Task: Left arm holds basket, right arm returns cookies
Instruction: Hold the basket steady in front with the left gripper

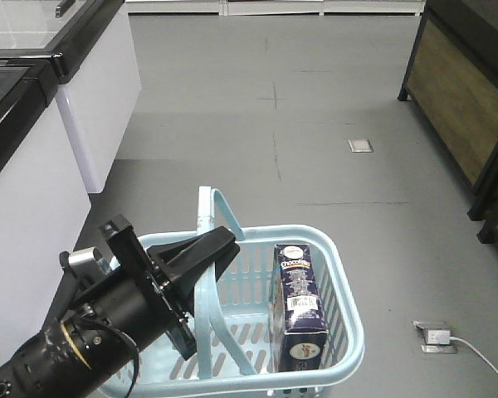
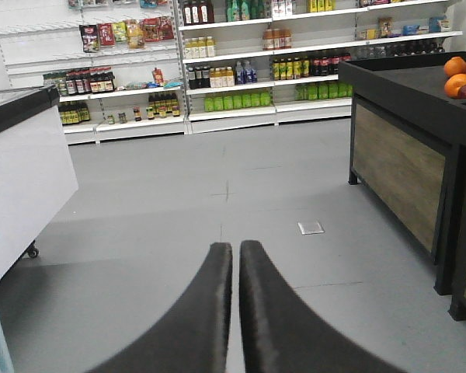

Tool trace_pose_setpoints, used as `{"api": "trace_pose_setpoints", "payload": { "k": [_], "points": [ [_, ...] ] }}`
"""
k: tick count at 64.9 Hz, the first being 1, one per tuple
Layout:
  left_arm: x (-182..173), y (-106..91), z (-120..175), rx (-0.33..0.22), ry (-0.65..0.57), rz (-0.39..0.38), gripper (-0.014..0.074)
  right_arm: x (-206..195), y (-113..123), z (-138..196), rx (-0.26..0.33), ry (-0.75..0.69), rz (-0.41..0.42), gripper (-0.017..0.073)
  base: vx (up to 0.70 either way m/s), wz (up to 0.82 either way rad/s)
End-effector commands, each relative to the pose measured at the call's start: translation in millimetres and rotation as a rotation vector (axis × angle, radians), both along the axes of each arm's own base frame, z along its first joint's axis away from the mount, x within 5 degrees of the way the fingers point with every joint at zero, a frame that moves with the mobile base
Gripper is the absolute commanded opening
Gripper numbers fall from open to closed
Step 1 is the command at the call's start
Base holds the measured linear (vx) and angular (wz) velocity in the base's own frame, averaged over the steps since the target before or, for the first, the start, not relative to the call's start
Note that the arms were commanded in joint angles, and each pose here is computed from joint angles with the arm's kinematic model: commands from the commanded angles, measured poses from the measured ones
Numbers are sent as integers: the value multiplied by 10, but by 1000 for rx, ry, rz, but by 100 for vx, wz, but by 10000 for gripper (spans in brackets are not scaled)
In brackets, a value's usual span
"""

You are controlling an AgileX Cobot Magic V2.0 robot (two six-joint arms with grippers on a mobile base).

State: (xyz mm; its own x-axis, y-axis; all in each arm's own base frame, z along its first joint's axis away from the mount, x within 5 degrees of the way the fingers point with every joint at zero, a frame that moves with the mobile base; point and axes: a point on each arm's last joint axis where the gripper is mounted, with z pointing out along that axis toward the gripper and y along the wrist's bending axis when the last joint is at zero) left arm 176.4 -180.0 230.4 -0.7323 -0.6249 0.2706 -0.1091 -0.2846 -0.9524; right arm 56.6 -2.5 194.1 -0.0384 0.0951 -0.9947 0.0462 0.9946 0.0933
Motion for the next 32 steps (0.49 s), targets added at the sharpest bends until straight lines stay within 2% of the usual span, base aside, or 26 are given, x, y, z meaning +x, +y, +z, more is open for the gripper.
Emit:
{"api": "trace_pose_setpoints", "payload": {
  "k": [1,32],
  "points": [
    [-88,31,408,-266,-229,-42,-3,-2,-2,10,-18,-64,-5,-6,0,0],
    [-99,19,405,-261,-231,-58,-3,-2,-2,10,-18,-64,-5,-6,0,0]
  ]
}}
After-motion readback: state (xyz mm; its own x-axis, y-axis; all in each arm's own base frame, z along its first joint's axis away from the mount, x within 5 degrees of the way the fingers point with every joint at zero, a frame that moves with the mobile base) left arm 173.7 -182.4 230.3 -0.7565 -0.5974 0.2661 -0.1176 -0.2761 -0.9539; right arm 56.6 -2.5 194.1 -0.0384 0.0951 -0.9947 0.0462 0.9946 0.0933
